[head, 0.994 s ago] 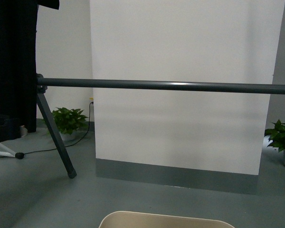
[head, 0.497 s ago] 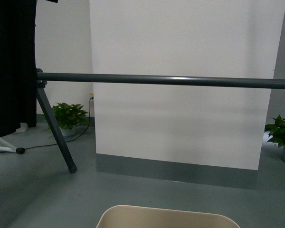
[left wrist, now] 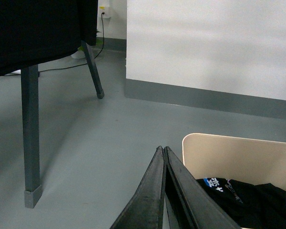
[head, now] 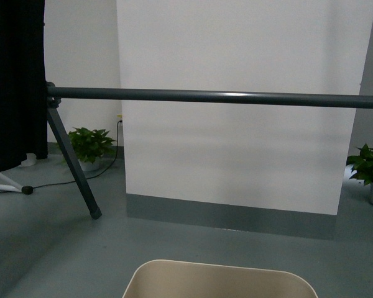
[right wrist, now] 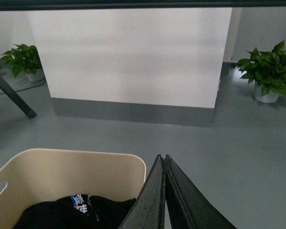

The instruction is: Move hamper under clothes hanger

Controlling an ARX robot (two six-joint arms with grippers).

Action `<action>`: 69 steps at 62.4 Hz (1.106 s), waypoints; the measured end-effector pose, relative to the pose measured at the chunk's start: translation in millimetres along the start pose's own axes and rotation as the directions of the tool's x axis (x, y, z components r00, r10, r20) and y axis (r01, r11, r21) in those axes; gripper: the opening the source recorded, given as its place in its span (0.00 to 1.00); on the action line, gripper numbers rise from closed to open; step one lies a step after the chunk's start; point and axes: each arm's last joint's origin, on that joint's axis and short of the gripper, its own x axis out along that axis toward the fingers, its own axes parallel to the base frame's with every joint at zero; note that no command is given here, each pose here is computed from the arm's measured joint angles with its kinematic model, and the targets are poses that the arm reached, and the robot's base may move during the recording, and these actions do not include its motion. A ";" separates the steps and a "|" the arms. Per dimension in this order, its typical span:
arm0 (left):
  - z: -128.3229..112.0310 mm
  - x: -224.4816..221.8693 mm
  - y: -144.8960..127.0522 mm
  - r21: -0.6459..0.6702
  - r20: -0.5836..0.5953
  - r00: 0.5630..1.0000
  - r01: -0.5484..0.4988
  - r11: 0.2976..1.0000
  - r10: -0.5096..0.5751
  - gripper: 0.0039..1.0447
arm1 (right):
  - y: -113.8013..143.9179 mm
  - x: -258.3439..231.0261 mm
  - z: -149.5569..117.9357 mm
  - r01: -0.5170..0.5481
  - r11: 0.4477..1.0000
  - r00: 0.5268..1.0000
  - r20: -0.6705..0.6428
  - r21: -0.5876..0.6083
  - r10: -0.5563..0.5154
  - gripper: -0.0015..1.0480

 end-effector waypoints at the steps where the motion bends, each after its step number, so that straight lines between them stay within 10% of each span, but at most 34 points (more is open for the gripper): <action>1: -0.3 -1.2 0.0 0.000 0.001 1.000 0.000 1.000 0.000 0.03 | 0.0 -0.6 -0.9 0.000 1.000 1.000 -0.002 0.000 0.000 0.02; 69: -5.4 -36.6 0.0 0.000 0.028 1.000 0.000 1.000 0.000 0.03 | 0.0 -34.2 1.3 0.000 1.000 1.000 0.006 0.000 0.000 0.02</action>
